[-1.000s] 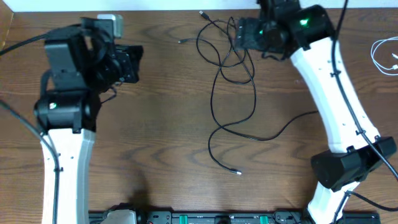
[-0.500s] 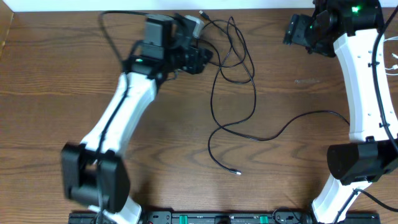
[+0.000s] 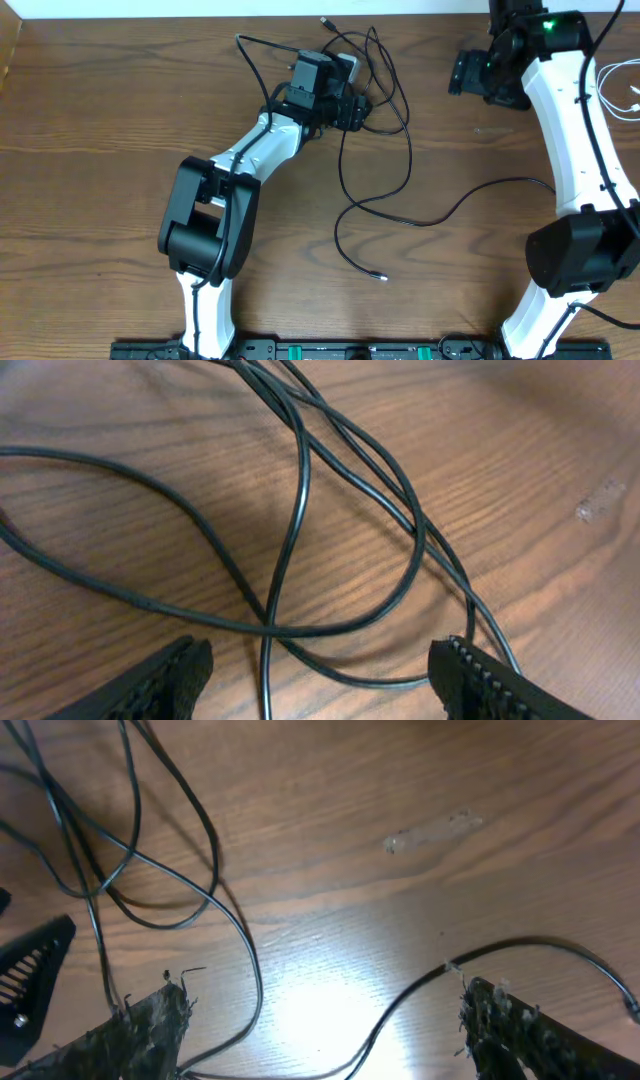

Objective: Untangle cables

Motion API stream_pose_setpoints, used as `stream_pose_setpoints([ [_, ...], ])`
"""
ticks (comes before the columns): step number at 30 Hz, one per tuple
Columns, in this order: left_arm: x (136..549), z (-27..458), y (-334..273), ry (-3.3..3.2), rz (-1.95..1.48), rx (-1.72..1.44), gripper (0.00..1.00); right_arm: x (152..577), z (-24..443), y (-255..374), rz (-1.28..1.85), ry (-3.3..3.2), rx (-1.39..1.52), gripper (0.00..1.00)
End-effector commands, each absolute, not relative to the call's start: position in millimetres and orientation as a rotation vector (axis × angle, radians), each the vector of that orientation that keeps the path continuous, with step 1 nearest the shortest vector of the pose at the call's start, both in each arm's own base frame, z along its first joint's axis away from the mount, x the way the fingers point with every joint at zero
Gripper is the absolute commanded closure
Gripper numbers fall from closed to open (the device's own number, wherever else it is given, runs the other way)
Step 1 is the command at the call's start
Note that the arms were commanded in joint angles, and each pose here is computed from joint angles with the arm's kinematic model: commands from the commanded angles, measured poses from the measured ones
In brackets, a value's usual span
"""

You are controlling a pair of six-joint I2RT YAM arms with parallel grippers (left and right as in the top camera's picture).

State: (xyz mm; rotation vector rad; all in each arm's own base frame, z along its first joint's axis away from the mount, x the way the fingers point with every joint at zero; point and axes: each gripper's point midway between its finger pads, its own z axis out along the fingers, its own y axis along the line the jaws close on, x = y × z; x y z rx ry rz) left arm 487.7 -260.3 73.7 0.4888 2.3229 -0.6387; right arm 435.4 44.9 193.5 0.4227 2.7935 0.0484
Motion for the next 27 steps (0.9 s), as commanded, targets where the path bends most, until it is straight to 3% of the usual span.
stream_pose_setpoints([
  [1, 495, 52, -257, 2.33, -0.515, 0.51, 0.26, 430, 184, 47, 0.054, 2.822, 0.402, 0.16],
  [12, 501, 32, -261, 2.191, -0.328, 0.844, 0.26, 428, 170, 51, 0.076, 2.848, 0.398, 0.16],
  [18, 505, 25, -262, 2.169, -0.319, 0.862, 0.27, 429, 170, 52, 0.082, 2.842, 0.397, 0.16],
  [24, 504, 13, -262, 2.188, -0.319, 0.866, 0.46, 431, 171, 52, 0.082, 2.837, 0.386, 0.16],
  [27, 508, 19, -264, 2.158, -0.318, 0.858, 0.7, 432, 171, 52, 0.085, 2.831, 0.386, 0.16],
])
